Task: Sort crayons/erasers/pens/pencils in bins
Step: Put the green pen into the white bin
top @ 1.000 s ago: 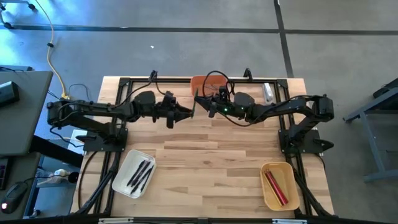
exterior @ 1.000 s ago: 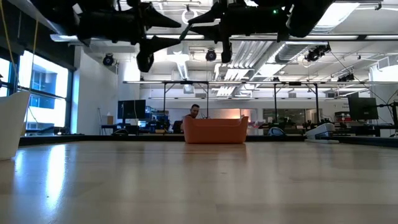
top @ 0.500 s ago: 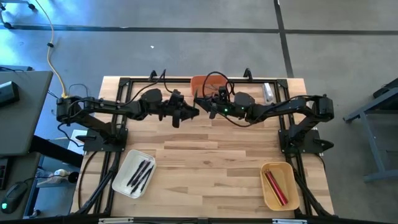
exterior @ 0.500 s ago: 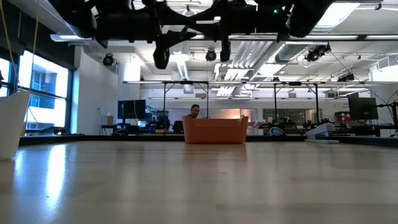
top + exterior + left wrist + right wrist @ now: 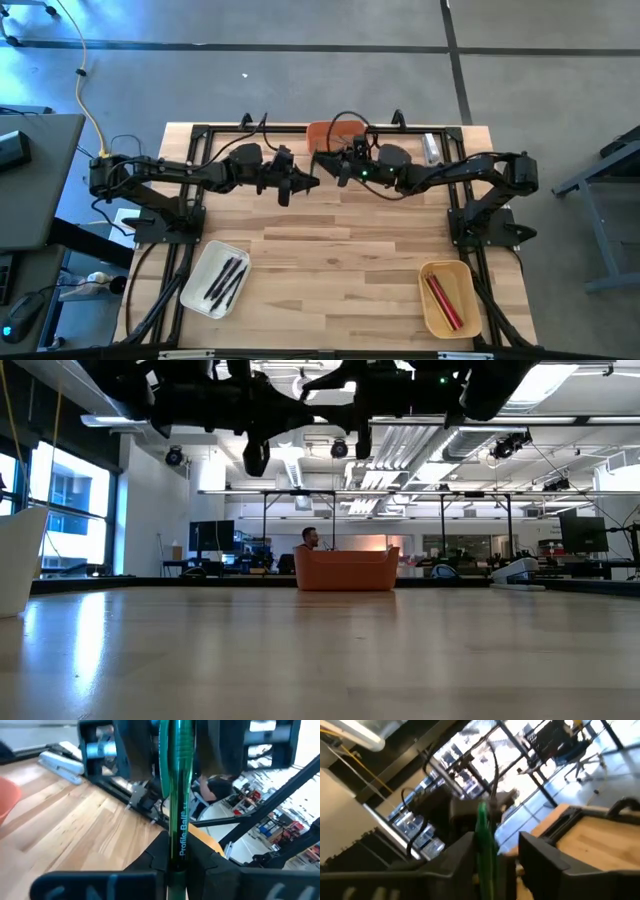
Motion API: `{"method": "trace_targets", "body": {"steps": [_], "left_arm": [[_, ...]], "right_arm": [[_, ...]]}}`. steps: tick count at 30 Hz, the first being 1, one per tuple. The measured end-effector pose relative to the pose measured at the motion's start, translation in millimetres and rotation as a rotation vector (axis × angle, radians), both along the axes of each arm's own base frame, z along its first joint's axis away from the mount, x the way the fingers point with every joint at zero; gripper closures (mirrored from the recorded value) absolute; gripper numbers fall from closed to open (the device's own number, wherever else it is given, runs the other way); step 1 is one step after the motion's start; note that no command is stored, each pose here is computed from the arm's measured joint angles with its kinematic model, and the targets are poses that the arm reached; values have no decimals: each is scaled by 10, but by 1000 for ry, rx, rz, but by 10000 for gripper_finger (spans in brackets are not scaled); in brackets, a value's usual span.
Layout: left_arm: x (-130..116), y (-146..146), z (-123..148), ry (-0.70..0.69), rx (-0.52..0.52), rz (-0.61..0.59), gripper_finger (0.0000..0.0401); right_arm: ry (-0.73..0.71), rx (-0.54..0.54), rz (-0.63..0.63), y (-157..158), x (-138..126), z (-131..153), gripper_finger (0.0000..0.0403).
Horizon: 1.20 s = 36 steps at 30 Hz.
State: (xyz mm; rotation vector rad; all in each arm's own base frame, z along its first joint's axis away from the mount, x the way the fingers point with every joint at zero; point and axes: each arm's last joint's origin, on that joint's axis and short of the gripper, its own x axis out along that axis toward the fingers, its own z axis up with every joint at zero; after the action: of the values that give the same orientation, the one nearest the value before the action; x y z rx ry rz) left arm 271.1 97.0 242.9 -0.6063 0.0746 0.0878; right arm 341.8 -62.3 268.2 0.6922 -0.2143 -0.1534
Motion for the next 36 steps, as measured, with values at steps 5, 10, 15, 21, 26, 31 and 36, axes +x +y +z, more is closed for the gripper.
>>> {"method": "trace_targets", "body": {"steps": [5,10,15,21,26,31,36], "left_arm": [[-63,-19,-36,95,-31,49,388],[-228,-73,-18,225,-55,91,388],[-480,-295,38,380,-120,80,388],[-808,-806,52,584,-258,89,388],[-1060,-1250,24,702,-402,125,388],[-1295,-1666,-30,789,-505,123,388],[-1504,-1954,-149,914,-558,164,388]], "right_arm": [[-45,-65,-60,-146,-135,190,210],[-39,-193,-113,-311,-348,410,181],[90,-313,-187,-455,-522,471,207],[165,-394,-213,-609,-598,446,310],[179,-447,-232,-702,-639,448,394],[200,-449,-238,-793,-683,431,380],[205,-430,-239,-812,-692,422,394]]}}
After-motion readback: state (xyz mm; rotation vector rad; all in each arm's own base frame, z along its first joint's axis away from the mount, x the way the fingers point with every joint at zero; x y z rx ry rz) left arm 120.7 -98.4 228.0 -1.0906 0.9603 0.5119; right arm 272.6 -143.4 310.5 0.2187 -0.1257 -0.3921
